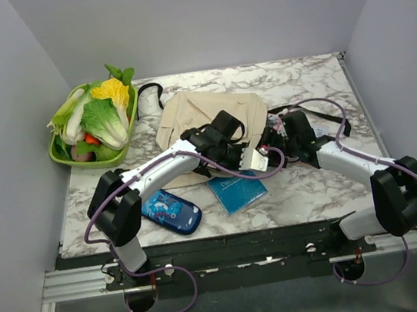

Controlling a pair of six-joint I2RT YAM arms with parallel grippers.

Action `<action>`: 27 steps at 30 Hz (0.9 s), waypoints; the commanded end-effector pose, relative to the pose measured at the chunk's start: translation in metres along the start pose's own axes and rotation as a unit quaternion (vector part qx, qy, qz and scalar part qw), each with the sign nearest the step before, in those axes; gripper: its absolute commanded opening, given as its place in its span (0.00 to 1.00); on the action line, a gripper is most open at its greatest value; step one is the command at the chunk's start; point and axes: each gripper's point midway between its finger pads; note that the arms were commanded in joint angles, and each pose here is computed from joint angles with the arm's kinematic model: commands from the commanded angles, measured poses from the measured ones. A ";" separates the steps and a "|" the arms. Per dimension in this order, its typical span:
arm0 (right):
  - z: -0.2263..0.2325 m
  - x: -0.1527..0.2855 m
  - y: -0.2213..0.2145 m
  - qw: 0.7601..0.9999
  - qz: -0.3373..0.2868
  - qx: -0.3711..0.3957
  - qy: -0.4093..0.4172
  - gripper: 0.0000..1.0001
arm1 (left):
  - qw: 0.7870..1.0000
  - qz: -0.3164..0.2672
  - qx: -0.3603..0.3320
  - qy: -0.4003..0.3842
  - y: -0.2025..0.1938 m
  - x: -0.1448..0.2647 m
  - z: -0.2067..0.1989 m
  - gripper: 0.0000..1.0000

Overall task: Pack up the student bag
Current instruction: Unzip the student bag at the center of the board.

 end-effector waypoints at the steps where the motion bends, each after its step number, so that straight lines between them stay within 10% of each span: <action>1: 0.040 -0.008 0.013 0.998 -0.016 -0.009 0.065 0.70 | 1.000 0.001 0.000 0.010 0.003 0.001 0.008 0.00; 14: 0.033 -0.032 0.004 0.998 -0.006 -0.037 0.051 0.61 | 1.000 -0.004 -0.003 0.007 0.008 0.004 0.007 0.00; 21: 0.025 -0.025 0.021 0.999 -0.034 -0.023 -0.001 0.07 | 1.000 -0.003 -0.007 0.011 0.011 0.010 0.009 0.00; 27: 0.021 -0.001 0.059 0.995 -0.076 0.035 -0.056 0.04 | 1.000 0.006 0.003 0.010 0.004 0.018 0.009 0.00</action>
Point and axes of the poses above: each gripper's point midway between its finger pads, its own x axis back along the fingers, its own z axis along the line the jaws close on, y = z × x, and after that the axes turned 10 degrees about x, right-handed
